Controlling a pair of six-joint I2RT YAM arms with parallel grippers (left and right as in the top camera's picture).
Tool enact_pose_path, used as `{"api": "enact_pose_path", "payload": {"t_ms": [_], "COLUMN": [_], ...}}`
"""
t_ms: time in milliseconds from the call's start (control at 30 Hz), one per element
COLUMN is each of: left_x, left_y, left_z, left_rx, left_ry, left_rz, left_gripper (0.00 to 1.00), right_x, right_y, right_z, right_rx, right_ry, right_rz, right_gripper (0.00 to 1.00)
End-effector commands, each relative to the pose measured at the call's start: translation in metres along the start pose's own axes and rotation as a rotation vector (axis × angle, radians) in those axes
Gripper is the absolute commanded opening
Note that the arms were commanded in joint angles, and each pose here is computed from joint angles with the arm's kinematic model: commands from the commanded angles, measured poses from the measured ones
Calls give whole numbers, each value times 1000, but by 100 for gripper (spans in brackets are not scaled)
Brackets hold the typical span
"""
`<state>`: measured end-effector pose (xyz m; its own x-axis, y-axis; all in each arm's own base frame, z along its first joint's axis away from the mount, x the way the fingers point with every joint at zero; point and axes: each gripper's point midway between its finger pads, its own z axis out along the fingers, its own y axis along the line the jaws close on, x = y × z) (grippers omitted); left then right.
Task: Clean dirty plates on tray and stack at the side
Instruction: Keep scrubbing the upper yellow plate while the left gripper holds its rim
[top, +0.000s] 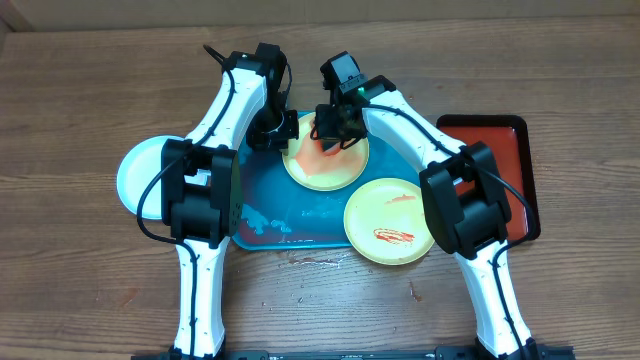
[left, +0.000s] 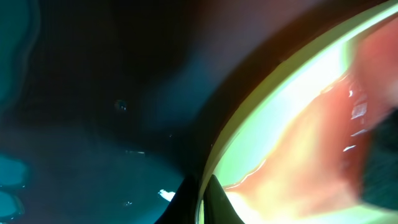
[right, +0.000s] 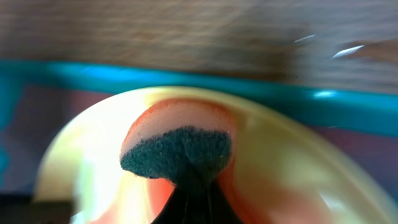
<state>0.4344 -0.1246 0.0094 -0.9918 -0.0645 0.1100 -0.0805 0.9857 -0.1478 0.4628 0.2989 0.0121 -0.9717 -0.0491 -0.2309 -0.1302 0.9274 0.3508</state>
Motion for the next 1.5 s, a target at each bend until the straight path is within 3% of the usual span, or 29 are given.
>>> {"api": "enact_pose_path", "payload": {"t_ms": [0,167,367,633,867,1033,1267,1467], "left_x": [-3,-2,-2,-2,-2,-3,-2,-2], "left_y": [13,13,13,13,13,13,13,13], "left_z": [6,6,6,6,6,6,6,6], "left_rx": [-42,-42,-42,-42,-42,-42,-42,-42], "left_ry": [-6,-4,-4,-4,-4,-5,-4,-5], "left_rz": [-15,-15,-15,-15,-15,-15,-15,-15], "left_gripper": [4,4,4,4,4,4,4,4], "right_x": [56,75,95,82,49,34,8,0], "right_y": [34,52,30,-44,-103,-124,-107,-64], "right_z": [33,25,15,0,-28,-38,-27,-4], "right_rx": [-155,-269,-236,94,447,603,573,314], "right_ry": [203,296,396,378,244,158,33,19], "right_rz": [-7,-28,-32,19,53,36,8,24], "right_gripper": [4,4,4,4,4,4,4,4]}}
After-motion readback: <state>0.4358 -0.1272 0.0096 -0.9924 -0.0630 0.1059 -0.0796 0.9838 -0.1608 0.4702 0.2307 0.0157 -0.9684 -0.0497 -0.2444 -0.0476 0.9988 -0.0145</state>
